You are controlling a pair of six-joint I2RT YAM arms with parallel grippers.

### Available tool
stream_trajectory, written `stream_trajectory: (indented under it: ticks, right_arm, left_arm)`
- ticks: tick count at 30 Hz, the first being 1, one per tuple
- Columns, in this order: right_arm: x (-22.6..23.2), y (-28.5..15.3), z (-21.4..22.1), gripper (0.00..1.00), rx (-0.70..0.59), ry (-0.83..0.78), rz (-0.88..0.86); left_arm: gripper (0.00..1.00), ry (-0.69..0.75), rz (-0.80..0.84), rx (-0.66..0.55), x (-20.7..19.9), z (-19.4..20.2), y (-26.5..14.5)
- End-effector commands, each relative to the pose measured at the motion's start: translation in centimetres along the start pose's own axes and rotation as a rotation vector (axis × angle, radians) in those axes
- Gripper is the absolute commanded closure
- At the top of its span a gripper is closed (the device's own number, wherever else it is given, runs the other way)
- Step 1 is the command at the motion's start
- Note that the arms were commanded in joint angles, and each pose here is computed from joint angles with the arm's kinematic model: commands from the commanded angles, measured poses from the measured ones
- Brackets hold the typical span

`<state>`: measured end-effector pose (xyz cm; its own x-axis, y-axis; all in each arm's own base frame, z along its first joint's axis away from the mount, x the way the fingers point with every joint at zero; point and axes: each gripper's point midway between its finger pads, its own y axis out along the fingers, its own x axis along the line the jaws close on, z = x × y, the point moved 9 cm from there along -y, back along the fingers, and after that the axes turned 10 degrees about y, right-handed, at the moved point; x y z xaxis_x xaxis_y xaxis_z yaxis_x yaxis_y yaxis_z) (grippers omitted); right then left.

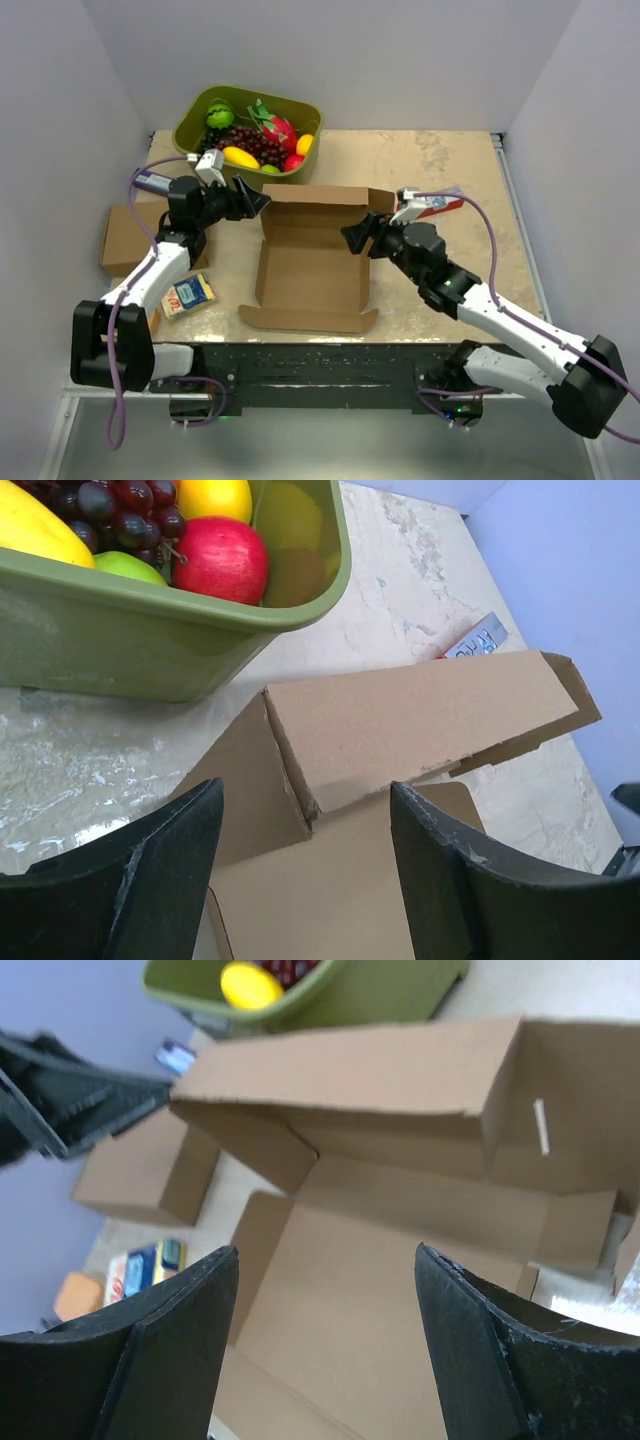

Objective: Fold the paper box

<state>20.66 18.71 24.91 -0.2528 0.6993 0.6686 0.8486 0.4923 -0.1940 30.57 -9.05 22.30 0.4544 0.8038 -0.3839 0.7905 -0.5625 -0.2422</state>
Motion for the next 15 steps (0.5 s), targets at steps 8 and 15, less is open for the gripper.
stream_trajectory:
  ticks: [8, 15]
  right_arm:
    - [-1.1, 3.7, 1.4, 0.31, 0.046, -0.138, 0.174]
    - [-2.8, 7.1, 2.5, 0.46, 0.041, -0.224, 0.307]
  left_arm:
    - [0.41, 0.003, -0.007, -0.048, 1.1, -2.4, 2.3]
    - [0.49, -0.005, -0.017, -0.003, 1.9, -1.1, 2.9]
